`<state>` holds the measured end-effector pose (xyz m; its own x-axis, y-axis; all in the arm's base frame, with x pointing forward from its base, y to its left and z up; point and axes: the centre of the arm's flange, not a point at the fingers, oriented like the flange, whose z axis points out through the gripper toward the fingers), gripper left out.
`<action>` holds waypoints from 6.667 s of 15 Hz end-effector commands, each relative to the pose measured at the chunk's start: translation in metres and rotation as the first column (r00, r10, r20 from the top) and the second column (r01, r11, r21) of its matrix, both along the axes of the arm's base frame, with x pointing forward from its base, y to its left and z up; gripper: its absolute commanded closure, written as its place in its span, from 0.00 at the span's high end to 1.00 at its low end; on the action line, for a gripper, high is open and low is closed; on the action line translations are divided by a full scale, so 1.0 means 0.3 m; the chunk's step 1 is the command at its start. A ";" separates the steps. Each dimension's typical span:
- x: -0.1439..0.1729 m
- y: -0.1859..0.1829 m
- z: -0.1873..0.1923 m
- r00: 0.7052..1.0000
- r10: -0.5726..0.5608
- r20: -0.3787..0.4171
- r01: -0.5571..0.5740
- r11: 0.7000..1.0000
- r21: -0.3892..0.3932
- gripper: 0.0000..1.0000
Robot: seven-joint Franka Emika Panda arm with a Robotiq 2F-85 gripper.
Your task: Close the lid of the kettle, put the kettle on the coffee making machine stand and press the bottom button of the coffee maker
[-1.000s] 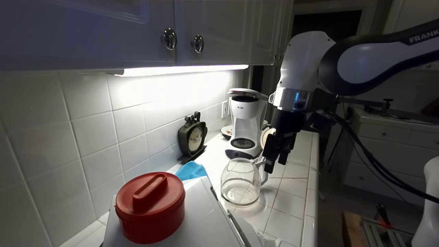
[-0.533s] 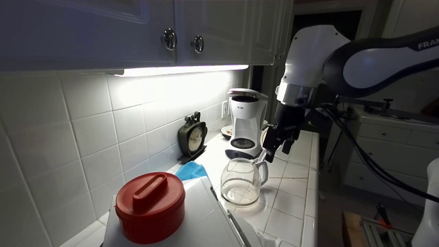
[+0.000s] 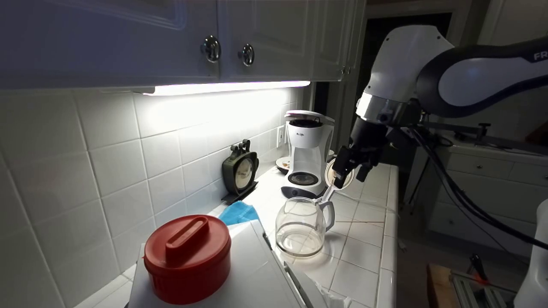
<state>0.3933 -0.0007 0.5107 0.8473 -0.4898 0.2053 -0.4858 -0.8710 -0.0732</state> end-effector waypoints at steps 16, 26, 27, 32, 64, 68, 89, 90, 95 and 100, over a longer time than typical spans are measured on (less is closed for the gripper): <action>-0.115 -0.224 0.028 0.986 -0.030 0.166 0.033 0.999 -0.017 1.00; -0.091 -0.362 -0.029 0.984 0.010 0.178 -0.009 1.000 -0.004 1.00; -0.079 -0.366 -0.040 0.981 0.013 0.193 -0.013 1.000 0.000 1.00; 0.006 -0.337 -0.067 0.952 0.024 0.307 -0.028 1.000 0.009 1.00; 0.111 -0.260 -0.172 0.928 0.242 0.285 -0.291 0.946 0.145 1.00; 0.094 -0.238 -0.174 0.931 0.237 0.278 -0.280 0.952 0.126 1.00; 0.207 -0.360 -0.336 0.593 0.787 0.170 -0.785 0.612 -0.096 1.00; 0.213 -0.363 -0.345 0.578 0.800 0.162 -0.795 0.597 -0.107 1.00; 0.230 -0.365 -0.373 0.493 0.854 0.164 -0.845 0.515 -0.145 1.00; 0.214 -0.388 -0.404 0.441 0.885 0.147 -0.875 0.461 -0.150 1.00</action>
<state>0.4535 -0.1079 0.3977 0.7806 0.4890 0.3893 0.5346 -0.8450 -0.0105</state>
